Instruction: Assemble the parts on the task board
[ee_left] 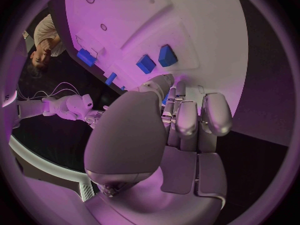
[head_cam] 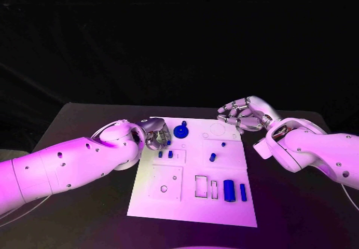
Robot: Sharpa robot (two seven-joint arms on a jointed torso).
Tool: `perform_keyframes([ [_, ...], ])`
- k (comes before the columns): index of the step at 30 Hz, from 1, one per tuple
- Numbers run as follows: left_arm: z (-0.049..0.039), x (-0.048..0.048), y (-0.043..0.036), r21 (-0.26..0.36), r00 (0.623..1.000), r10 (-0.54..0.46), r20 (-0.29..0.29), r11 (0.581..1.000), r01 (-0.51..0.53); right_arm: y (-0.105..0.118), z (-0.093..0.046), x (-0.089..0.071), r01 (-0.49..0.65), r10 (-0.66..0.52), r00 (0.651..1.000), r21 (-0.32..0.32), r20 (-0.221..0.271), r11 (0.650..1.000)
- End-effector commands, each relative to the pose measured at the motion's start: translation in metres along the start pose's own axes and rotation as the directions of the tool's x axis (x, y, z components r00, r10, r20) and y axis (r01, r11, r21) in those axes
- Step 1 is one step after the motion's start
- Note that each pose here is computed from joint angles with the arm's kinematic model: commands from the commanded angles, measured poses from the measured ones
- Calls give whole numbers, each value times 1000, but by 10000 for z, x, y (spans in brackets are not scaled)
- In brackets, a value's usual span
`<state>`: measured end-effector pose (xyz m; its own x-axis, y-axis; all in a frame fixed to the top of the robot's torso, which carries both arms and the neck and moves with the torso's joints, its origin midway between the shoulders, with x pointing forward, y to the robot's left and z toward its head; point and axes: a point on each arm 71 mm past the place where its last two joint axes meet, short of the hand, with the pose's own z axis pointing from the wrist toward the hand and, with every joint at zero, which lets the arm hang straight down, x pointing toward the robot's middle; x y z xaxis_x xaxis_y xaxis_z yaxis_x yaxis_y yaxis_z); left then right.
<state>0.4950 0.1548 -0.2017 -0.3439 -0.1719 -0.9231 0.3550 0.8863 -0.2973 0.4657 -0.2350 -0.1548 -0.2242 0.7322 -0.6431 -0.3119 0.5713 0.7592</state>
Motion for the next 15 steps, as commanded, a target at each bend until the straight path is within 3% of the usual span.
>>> perform_keyframes([
  [1, -2, 4, 13, -10, 1000, -1, -7, 1000, 1, -3, -1, 15, 16, -16, 1000, 0, -21, 1000],
  [5, -16, -9, 48, -17, 1000, -3, 2, 1000, 3, -32, 0, 22, 37, -36, 998, 19, -50, 999],
  [9, -57, -37, 108, -21, 1000, -19, 21, 1000, 19, -109, -2, 40, 112, -104, 986, 56, -134, 992],
  [15, -165, -133, 205, 9, 984, -155, 88, 988, 155, -195, -27, 56, 332, -311, 919, 53, -244, 942],
])
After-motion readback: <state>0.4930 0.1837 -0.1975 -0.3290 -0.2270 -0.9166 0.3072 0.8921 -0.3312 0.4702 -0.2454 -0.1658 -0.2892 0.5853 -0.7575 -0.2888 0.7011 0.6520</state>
